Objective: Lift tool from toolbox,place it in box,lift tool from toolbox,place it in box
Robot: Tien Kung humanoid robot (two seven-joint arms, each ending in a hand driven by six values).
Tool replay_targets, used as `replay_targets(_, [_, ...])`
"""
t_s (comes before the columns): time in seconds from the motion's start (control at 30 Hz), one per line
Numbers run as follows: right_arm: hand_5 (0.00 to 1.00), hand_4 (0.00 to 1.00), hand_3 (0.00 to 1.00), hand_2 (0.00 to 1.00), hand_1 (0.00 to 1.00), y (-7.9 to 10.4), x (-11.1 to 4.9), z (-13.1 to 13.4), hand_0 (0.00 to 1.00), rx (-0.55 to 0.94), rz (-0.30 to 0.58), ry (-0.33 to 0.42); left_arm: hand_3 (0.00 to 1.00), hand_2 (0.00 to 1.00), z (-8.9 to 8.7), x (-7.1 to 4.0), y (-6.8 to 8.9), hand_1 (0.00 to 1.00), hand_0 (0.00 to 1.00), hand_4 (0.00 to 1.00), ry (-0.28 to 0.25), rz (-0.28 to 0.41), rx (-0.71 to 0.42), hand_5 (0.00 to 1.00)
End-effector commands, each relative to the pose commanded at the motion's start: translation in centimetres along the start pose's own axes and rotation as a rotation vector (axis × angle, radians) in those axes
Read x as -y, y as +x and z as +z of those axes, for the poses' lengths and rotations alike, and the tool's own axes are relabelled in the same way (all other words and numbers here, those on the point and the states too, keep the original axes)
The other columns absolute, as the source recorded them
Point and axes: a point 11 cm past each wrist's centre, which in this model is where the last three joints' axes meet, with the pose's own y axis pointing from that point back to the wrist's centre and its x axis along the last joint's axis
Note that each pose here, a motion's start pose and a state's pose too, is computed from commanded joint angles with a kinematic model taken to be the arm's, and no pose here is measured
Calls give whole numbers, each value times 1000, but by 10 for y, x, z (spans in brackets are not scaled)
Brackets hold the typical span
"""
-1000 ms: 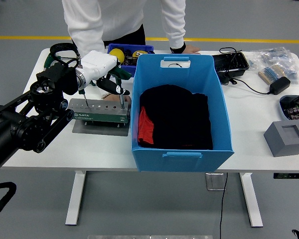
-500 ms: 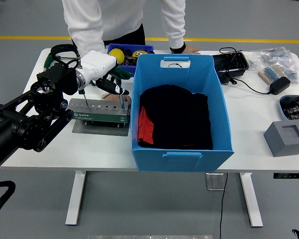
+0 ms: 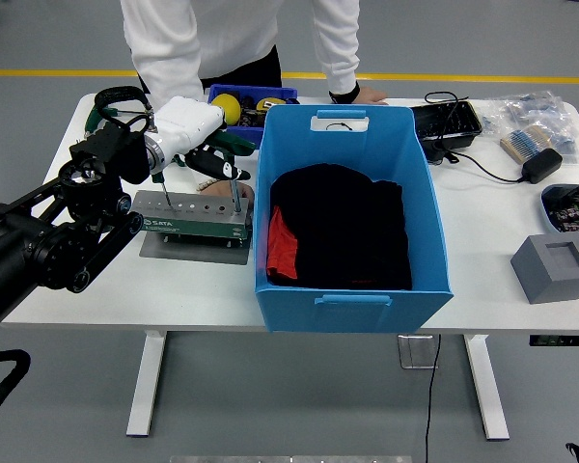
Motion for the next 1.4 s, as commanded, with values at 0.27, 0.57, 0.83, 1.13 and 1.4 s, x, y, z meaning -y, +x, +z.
replay_targets(0.27, [676, 786, 560, 706, 653, 1, 0, 2, 700, -1, 2, -3, 51, 49, 2, 0, 3, 4, 97, 998, -25, 47, -22, 689])
replay_targets(0.57, [675, 785, 560, 706, 653, 2, 1, 7, 700, -4, 5, -11, 12, 16, 7, -1, 14, 2, 87, 848, -70, 107, -54, 729])
replay_targets(0.83, [673, 784, 559, 706, 653, 3, 1, 10, 700, -5, 7, -17, 11, 15, 8, -2, 22, 2, 84, 752, -90, 117, -47, 683])
replay_targets(1.13, [672, 784, 559, 706, 653, 3, 1, 9, 700, -3, 9, -17, 13, 13, 10, -3, 46, 2, 85, 720, -108, 139, -4, 640])
replay_targets(1.4, [670, 782, 558, 706, 655, 3, 1, 9, 704, 2, 9, -18, 18, 13, 16, -4, 80, 2, 85, 672, -132, 167, 50, 582])
